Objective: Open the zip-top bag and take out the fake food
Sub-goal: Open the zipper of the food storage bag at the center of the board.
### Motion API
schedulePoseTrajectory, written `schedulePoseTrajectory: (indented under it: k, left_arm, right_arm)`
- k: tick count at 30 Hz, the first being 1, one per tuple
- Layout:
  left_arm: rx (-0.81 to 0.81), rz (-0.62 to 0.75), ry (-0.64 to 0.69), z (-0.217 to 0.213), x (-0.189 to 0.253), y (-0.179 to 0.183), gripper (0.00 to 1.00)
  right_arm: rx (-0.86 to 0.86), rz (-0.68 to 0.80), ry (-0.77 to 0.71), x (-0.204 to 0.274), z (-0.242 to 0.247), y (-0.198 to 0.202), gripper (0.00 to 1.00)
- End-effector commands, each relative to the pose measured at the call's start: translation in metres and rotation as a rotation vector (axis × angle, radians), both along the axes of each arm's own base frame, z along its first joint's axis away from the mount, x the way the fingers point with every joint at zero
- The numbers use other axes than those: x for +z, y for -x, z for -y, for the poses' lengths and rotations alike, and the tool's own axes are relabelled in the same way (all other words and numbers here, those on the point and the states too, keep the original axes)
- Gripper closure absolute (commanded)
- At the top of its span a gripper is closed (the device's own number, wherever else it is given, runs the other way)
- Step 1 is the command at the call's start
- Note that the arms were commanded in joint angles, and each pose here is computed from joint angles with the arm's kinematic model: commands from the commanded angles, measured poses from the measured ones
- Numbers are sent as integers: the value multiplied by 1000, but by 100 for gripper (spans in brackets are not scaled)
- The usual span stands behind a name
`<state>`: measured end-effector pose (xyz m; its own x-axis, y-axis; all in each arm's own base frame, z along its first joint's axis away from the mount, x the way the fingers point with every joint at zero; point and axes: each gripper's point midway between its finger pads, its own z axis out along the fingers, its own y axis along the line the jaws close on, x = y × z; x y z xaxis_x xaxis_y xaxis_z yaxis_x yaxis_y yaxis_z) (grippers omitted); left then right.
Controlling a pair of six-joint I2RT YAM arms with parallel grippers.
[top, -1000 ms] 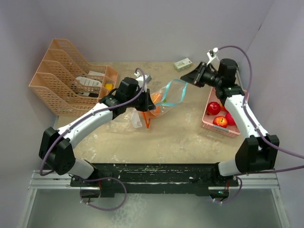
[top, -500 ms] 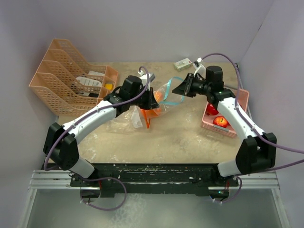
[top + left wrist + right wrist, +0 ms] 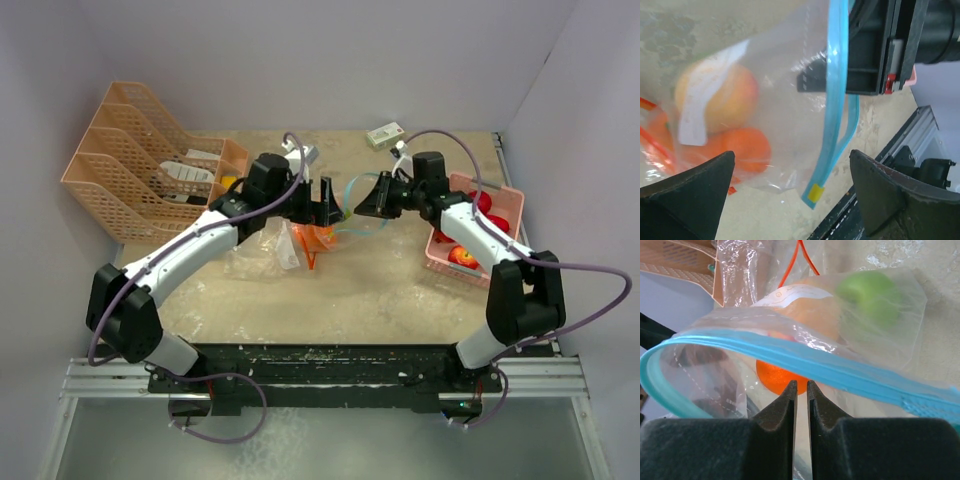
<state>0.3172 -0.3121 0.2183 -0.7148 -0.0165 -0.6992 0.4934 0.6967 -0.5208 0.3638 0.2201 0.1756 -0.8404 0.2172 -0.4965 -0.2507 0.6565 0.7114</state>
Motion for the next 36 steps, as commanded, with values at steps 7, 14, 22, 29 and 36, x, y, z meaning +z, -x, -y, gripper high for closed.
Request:
schedulePoseTrajectory:
  k: [7, 14, 22, 29, 36]
  left_arm:
    - [137, 33, 173, -33, 46, -43, 1]
    - [182, -72, 117, -34, 4, -50, 1]
    - [182, -153, 120, -28, -25, -49, 1]
    - [174, -189, 111, -27, -43, -44, 6]
    - [175, -234, 85, -30, -67, -37, 55]
  right_arm:
    - [-32, 153, -19, 37, 8, 9, 76]
    - [-40, 245, -54, 70, 11, 21, 43]
    - [-17, 196, -72, 45, 10, 40, 24]
    - [-33, 84, -64, 6, 6, 29, 61]
    - [-42, 21, -45, -20, 5, 22, 99]
